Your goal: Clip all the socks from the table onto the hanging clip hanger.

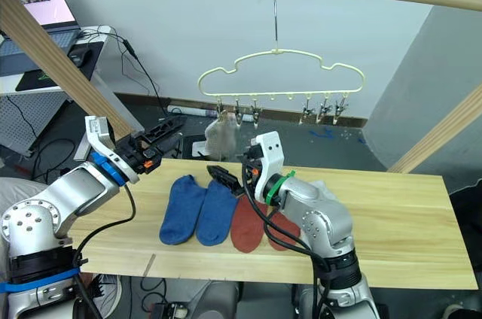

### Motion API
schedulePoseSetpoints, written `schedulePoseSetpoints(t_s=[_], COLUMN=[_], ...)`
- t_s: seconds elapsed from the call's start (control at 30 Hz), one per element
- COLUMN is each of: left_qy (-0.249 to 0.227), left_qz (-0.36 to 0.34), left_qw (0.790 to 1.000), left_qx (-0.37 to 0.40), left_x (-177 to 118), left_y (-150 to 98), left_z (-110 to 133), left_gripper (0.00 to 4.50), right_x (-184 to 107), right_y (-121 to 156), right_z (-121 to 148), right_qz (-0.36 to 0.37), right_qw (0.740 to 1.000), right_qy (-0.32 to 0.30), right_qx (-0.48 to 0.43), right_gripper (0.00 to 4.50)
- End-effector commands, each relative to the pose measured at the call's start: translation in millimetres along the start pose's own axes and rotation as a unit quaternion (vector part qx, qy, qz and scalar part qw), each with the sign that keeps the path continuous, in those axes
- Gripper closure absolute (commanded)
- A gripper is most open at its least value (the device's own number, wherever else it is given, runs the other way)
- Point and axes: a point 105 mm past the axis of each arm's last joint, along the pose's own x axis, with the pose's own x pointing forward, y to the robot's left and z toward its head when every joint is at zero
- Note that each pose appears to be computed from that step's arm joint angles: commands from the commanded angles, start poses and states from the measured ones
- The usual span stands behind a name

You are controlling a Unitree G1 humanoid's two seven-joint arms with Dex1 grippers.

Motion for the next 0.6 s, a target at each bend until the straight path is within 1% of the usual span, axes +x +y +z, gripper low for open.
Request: schedulePoseSetpoints(t_s=[0.03, 0.1, 0.23, 0.27, 0.33, 0.4, 0.47, 0.5, 0.57, 0.6], left_qy=[-0.019, -0.021, -0.015, -0.017, -0.020, -0.027, -0.036, -0.038, -0.046, -0.052], left_qz=[0.054, 0.067, 0.056, 0.051, 0.027, 0.012, -0.013, -0.031, -0.050, -0.049], left_qw=[0.991, 0.982, 0.966, 0.959, 0.935, 0.922, 0.915, 0.907, 0.898, 0.895], left_qx=[0.123, 0.174, 0.251, 0.277, 0.353, 0.387, 0.401, 0.419, 0.435, 0.440], left_x=[-5.4, -6.4, -0.8, 3.6, 16.5, 21.7, 25.9, 29.4, 34.5, 35.7], left_y=[8.3, 10.4, 4.7, 0.8, -15.5, -23.5, -34.7, -45.0, -58.8, -61.4], left_z=[12.1, 13.5, 6.1, 3.3, -7.7, -12.8, -20.5, -29.3, -42.3, -44.4], left_gripper=[0.00, 0.00, 0.00, 0.00, 0.00, 0.00, 0.40, 0.60, 1.21, 1.55], right_x=[-14.6, -22.1, -35.3, -39.9, -52.8, -58.3, -64.4, -70.4, -80.9, -83.5], right_y=[-2.3, -7.4, -16.9, -18.4, -17.7, -15.9, -16.8, -18.3, -22.0, -22.5], right_z=[2.1, 2.4, 7.5, 9.4, 20.5, 25.4, 29.8, 34.4, 41.2, 42.4], right_qz=[-0.007, -0.017, -0.037, -0.040, -0.039, -0.034, -0.039, -0.043, -0.055, -0.056], right_qw=[0.999, 0.999, 0.994, 0.992, 0.985, 0.982, 0.979, 0.976, 0.970, 0.968], right_qy=[-0.003, 0.000, 0.000, 0.000, -0.011, -0.016, -0.019, -0.023, -0.028, -0.029], right_qx=[-0.033, -0.052, -0.107, -0.123, -0.167, -0.187, -0.199, -0.212, -0.236, -0.244], right_gripper=[0.01, 0.01, 0.01, 0.01, 0.01, 0.01, 0.00, 0.00, 0.00, 0.00])
